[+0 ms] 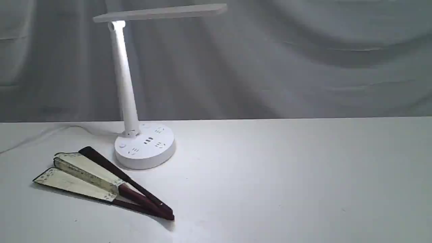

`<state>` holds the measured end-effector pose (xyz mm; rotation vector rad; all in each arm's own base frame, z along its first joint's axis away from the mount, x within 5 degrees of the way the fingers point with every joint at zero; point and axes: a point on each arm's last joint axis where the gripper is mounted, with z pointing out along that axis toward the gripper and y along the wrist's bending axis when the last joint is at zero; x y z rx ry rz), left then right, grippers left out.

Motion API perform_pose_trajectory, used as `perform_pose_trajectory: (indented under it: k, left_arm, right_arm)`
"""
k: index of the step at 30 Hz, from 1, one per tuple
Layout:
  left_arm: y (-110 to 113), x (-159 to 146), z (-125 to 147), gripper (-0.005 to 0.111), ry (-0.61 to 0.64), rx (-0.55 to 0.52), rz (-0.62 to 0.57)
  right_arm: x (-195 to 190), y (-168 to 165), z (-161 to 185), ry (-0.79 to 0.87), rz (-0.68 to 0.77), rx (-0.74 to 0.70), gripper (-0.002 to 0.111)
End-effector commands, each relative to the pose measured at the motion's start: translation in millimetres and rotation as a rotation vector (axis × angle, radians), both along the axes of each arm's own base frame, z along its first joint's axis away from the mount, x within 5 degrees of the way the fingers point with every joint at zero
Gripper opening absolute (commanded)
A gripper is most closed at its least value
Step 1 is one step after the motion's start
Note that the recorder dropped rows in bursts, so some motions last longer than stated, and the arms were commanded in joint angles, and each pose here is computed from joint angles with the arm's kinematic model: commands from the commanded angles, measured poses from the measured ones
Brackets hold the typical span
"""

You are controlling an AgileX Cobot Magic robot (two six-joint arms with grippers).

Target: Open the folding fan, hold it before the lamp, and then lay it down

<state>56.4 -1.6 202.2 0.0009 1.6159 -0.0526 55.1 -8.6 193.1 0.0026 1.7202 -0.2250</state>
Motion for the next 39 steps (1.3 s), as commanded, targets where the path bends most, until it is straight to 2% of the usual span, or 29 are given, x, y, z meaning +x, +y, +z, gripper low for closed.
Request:
perform_pose_trajectory:
  k: [1, 10, 15, 18, 21, 27, 30, 34, 39]
  left_arm:
    - [0.1, -0.1, -1.0, 0.003, 0.0, -0.007, 0.002]
    - [-0.1, 0.0, 1.1, 0.003, -0.023, -0.017, 0.0]
    - [-0.7, -0.2, 9.0, 0.003, -0.108, -0.072, -0.008]
    - [-0.5, 0.0, 5.9, 0.003, -0.073, -0.112, -0.004]
    - [0.2, -2.7, 18.1, 0.003, -0.058, -0.116, 0.003]
    - [0.6, -11.1, 53.7, 0.003, -0.156, -0.123, -0.002]
    - [0.2, -16.4, 69.9, 0.003, -0.194, -0.183, -0.015]
    - [-0.3, -25.3, 82.0, 0.003, -0.094, -0.226, -0.016]
    - [0.2, -39.0, 93.8, 0.003, 0.027, -0.209, -0.005]
  right_arm:
    - [0.1, 0.5, 0.8, -0.022, 0.004, 0.016, 0.0]
    - [0.4, 0.4, 3.7, -0.054, 0.003, 0.013, 0.0]
    - [0.5, 0.4, 5.7, -0.083, -0.002, 0.056, 0.0]
    - [0.8, 0.8, 10.3, -0.14, 0.001, 0.104, 0.0]
    - [0.7, 0.5, 16.8, -0.216, 0.0, 0.124, 0.0]
    - [-6.1, 2.4, 47.9, -0.243, 0.011, 0.137, 0.0]
    - [-11.1, 3.6, 63.2, -0.245, 0.017, 0.138, 0.0]
    - [-18.2, 5.3, 81.0, -0.251, 0.023, 0.163, 0.0]
    - [-29.2, 8.1, 99.8, -0.215, 0.031, 0.179, 0.0]
